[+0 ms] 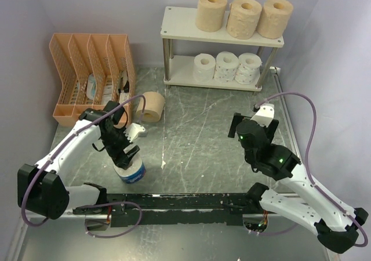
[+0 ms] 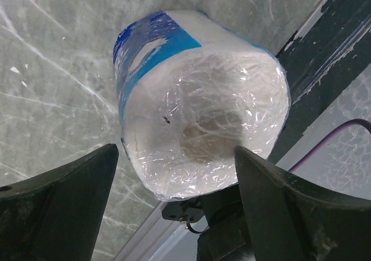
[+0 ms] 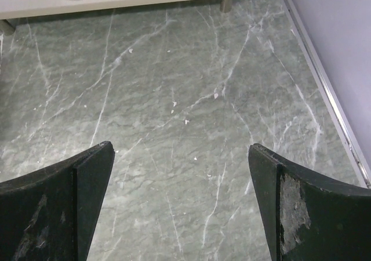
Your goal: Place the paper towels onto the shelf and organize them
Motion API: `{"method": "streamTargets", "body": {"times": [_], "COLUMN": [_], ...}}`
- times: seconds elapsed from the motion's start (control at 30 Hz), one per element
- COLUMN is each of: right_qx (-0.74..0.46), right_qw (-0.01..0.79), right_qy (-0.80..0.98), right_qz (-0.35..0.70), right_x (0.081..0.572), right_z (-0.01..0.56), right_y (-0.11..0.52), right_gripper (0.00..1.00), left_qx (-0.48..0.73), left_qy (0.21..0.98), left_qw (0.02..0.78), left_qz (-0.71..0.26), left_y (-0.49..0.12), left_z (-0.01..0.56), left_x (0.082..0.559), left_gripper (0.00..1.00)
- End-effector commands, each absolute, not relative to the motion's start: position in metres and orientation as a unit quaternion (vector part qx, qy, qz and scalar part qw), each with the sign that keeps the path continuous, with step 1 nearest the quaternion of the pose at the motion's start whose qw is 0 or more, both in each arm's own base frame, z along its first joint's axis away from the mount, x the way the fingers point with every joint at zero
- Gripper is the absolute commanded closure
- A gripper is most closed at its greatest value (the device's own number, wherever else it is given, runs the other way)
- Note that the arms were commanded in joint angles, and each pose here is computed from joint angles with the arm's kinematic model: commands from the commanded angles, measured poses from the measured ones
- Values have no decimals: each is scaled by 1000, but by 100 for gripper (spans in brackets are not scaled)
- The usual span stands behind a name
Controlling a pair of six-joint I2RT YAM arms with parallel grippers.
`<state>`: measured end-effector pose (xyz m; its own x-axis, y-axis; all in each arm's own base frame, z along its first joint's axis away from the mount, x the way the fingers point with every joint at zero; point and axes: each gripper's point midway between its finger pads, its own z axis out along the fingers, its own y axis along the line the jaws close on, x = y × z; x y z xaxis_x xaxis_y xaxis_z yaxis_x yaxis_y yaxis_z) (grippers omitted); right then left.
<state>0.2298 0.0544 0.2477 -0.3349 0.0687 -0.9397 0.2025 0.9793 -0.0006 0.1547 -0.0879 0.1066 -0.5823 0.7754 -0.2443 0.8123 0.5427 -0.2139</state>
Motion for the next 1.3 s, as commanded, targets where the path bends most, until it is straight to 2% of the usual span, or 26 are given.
{"method": "streamTargets", "body": {"times": [0.0,0.17,0.23,0.33,0.43,0.47,0.5,0.53,0.63,0.7,0.87,1.03,1.13,1.27], "right_qx": [95,92,91,91,93,93,94,94,94,93,93,95,97,102], "right_qw": [567,562,561,560,562,563,564,564,565,565,563,562,562,564], "right_qy": [815,819,820,820,819,819,818,818,817,817,818,817,817,815], "right_qz": [-71,-73,-72,-71,-68,-67,-66,-65,-65,-67,-74,-80,-85,-88], "right_x": [228,229,230,230,229,229,229,229,229,229,230,231,231,230], "right_z": [242,238,238,237,238,238,239,239,239,238,236,236,235,237], "right_y": [49,51,53,53,52,53,52,52,52,52,52,50,49,46], "right_gripper": [0,0,0,0,0,0,0,0,0,0,0,0,0,0], "left_qx": [471,461,460,459,458,457,457,455,455,440,340,122,-6,-102], "left_qy": [857,859,858,859,859,860,860,861,860,874,893,890,854,801], "left_qw": [93,70,62,52,44,39,34,28,29,72,251,410,473,472], "left_qz": [-190,-213,-218,-223,-224,-224,-226,-226,-229,-195,-154,-157,-217,-353], "left_y": [-97,-94,-94,-94,-93,-93,-93,-92,-94,-92,-106,-108,-115,-147], "left_z": [113,109,108,107,105,105,106,108,125,143,237,328,349,354], "left_x": [162,158,157,155,154,153,152,152,155,175,232,273,285,282], "left_gripper": [6,4,20,50,64,72,86,92,93,93,93,93,93,93]}}
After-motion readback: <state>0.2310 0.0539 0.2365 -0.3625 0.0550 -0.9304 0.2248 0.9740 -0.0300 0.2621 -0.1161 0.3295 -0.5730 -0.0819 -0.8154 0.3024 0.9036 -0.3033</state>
